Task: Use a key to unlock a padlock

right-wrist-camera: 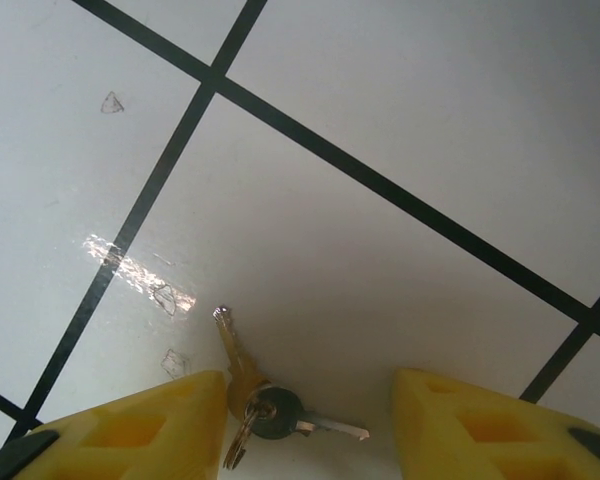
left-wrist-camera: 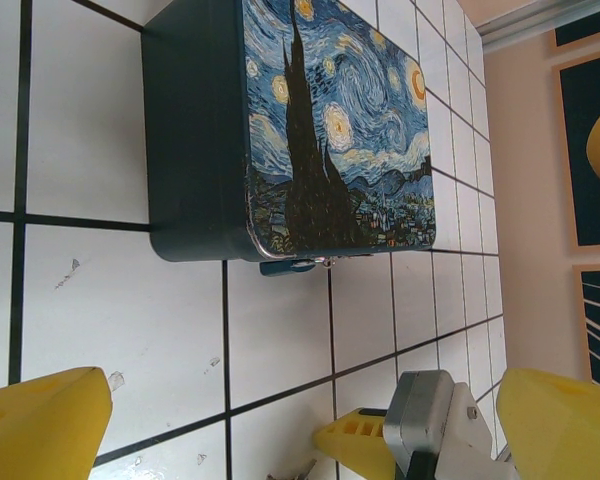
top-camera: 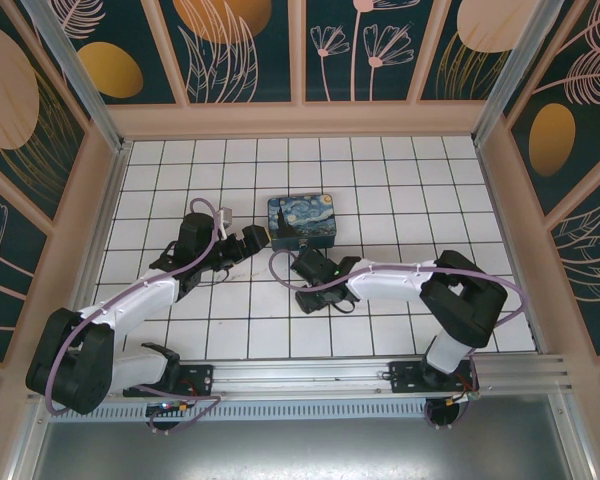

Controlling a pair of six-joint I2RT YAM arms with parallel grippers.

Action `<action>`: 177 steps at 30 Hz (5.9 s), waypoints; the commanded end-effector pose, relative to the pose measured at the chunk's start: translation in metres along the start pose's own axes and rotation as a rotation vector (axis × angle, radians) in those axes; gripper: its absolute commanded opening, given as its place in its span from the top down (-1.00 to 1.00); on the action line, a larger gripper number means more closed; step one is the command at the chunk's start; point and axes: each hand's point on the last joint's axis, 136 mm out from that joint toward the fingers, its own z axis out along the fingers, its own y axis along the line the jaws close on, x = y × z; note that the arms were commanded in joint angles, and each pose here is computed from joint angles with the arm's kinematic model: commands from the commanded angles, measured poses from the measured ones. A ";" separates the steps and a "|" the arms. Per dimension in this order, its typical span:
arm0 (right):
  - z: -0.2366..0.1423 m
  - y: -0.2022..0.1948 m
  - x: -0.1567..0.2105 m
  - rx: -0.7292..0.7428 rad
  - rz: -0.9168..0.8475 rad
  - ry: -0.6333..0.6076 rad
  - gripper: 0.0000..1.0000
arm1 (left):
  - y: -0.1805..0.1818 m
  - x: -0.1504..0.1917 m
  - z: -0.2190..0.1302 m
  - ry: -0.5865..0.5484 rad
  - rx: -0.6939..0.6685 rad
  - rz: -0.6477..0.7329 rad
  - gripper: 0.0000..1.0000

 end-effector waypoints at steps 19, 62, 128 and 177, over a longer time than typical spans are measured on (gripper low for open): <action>0.012 0.015 0.016 -0.003 -0.070 0.067 0.08 | -0.006 -0.007 -0.001 -0.016 0.007 0.018 -0.97; -0.045 0.014 -0.006 -0.173 0.225 -0.228 1.00 | -0.019 -0.002 -0.004 0.017 0.072 0.054 -0.97; -0.175 0.011 -0.161 -0.632 0.807 -0.790 1.00 | -0.131 0.002 -0.007 0.110 0.605 -0.264 0.02; -0.168 0.005 -0.146 -0.592 0.813 -0.757 1.00 | -0.111 0.005 0.004 0.088 0.533 -0.270 0.72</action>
